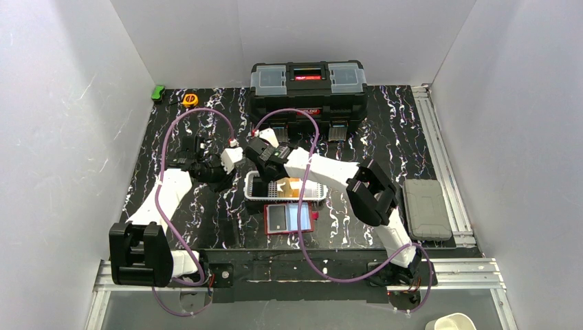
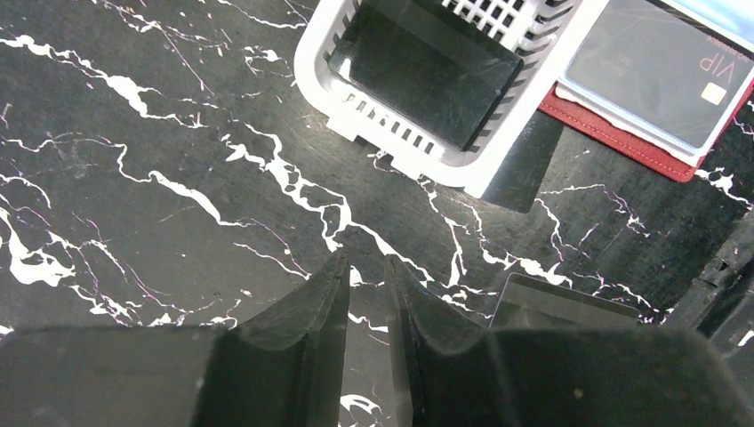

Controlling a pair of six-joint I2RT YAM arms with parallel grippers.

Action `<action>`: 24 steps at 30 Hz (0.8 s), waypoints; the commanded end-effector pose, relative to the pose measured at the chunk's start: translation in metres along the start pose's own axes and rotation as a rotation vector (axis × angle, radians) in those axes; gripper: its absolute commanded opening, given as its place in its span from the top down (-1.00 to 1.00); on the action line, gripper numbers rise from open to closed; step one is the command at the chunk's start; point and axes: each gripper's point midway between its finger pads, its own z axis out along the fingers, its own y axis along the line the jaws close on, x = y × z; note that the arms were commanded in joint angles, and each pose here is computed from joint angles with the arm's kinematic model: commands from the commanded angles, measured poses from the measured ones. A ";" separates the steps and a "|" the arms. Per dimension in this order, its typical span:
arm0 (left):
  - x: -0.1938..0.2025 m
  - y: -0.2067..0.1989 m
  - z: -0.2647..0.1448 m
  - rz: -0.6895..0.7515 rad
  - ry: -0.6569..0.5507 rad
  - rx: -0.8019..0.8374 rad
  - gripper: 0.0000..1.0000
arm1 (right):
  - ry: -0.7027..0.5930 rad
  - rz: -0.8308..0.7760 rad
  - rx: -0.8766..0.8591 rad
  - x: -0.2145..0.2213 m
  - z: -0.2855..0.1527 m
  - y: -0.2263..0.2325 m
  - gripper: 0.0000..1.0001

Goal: Put the credit cards into the card holder
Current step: Move the storage box to the center of the board.

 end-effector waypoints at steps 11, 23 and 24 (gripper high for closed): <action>-0.045 0.029 -0.041 -0.124 -0.244 -0.092 0.56 | 0.085 -0.064 0.127 0.060 -0.005 0.001 -0.44; -0.047 0.029 -0.066 -0.173 -0.342 -0.105 0.45 | 0.042 -0.012 0.103 0.041 -0.015 0.005 -0.58; -0.047 0.029 -0.066 -0.173 -0.344 -0.102 0.44 | 0.041 -0.013 0.105 0.040 -0.014 0.006 -0.58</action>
